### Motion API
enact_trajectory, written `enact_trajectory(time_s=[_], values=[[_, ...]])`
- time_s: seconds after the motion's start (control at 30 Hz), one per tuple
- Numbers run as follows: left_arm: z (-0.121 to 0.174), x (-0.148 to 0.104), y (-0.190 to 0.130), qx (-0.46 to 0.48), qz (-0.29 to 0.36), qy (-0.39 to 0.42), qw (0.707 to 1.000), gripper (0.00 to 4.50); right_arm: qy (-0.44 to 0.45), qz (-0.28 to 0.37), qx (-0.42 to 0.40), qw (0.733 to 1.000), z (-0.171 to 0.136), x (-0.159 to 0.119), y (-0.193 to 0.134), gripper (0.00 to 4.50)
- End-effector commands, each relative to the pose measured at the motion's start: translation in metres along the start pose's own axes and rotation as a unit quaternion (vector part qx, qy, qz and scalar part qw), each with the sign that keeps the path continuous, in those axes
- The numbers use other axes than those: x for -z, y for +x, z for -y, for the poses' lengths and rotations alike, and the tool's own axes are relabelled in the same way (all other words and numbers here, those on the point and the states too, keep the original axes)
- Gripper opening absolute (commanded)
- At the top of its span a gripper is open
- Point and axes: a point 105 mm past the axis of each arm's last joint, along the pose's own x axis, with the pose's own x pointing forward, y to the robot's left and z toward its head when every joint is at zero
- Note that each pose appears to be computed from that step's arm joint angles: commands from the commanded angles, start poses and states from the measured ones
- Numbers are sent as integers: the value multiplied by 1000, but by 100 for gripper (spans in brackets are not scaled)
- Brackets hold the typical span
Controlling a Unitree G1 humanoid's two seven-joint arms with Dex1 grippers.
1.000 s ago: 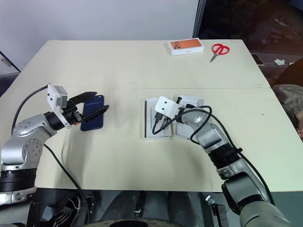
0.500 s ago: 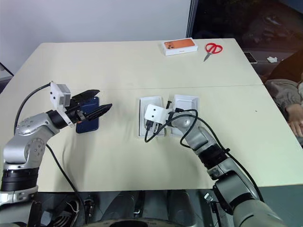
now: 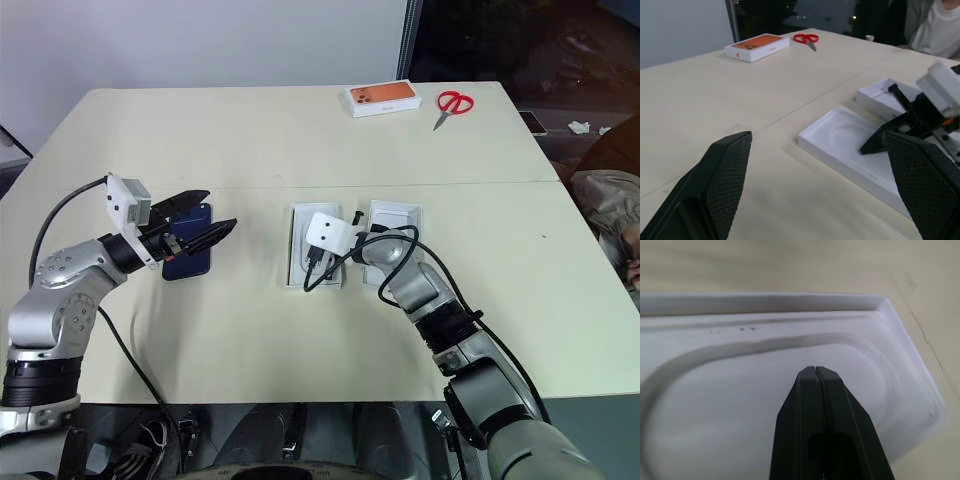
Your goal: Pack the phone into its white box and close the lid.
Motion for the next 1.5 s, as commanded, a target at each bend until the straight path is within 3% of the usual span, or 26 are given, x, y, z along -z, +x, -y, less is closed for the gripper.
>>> enact_trajectory(time_s=[0.03, 0.17, 0.3, 0.43, 0.63, 1.07, 1.17, 1.3, 1.5], values=[[-1, -14, 0, -4, 21, 26, 999, 442, 15, 69, 15, 997, 13, -42, -7, 2], [-3, -14, 1, -5, 23, 28, 999, 442, -25, 41, 38, 998, 28, -34, -14, 2], [-2, -14, 2, -4, 23, 28, 999, 442, -122, -24, 48, 991, 39, -13, -23, 2], [-1, -12, 2, -1, 21, 29, 999, 442, -169, -56, 0, 984, 26, -6, -22, 2], [0, -9, 2, 1, 17, 28, 999, 442, -166, -52, -40, 984, 9, -11, -13, 2], [3, -9, 1, 0, 14, 34, 999, 442, -211, -96, -78, 970, -16, 10, 9, 2], [3, -9, 1, 0, 14, 34, 999, 442, -262, -118, -86, 954, -21, 20, 10, 2], [2, -8, 1, -1, 13, 34, 999, 442, -237, -87, -95, 963, -34, 5, 18, 2], [4, -10, 2, 3, 16, 33, 999, 442, -226, -82, -88, 967, -34, 4, 20, 2]])
